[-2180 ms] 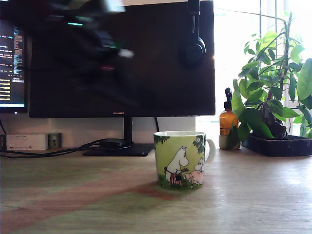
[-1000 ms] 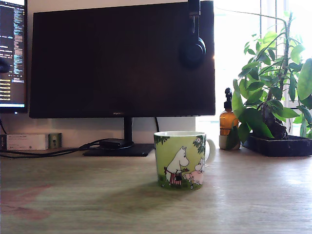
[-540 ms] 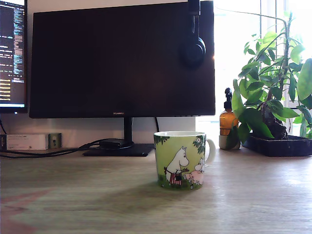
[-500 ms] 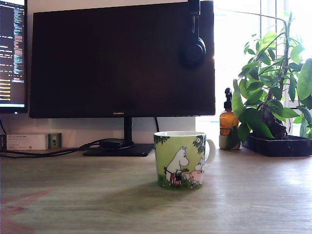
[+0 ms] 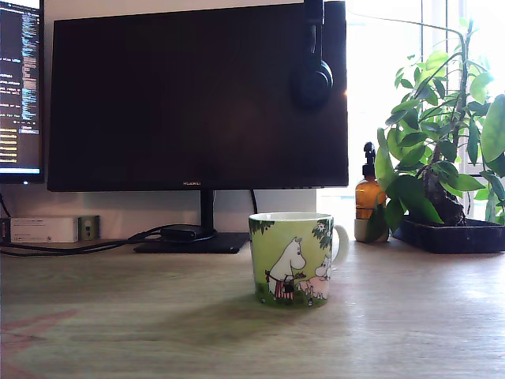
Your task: Pick up the coffee capsules from the table one by one and drop them inside the nearest coffee cup
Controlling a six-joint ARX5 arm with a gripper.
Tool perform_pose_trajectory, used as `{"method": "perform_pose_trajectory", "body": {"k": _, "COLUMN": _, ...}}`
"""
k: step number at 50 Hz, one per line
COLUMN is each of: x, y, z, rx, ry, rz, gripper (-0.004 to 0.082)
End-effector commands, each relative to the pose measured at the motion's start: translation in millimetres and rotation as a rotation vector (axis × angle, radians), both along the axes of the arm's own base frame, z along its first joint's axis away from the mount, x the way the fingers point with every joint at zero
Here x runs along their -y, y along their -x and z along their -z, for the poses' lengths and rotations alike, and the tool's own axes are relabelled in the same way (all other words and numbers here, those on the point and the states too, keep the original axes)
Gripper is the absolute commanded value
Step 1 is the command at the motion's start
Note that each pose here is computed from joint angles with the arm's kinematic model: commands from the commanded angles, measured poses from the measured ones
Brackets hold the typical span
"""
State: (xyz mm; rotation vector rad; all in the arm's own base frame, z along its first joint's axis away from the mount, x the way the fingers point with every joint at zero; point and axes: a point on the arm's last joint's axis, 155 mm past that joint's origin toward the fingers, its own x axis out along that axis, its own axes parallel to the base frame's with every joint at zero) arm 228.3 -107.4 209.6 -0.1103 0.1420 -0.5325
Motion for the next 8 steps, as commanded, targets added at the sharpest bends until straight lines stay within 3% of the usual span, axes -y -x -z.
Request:
{"method": "perform_pose_trajectory", "body": {"k": 1, "x": 1.0, "y": -0.5, "z": 12.8, "rx": -0.046, "ry": 0.019, "rz": 0.000, "gripper": -0.0019}}
{"method": "perform_pose_trajectory", "body": {"k": 8, "x": 0.6, "y": 1.5, "z": 24.9, "rx": -0.096, "ry": 0.009, "rz": 0.000, "gripper": -0.0019}}
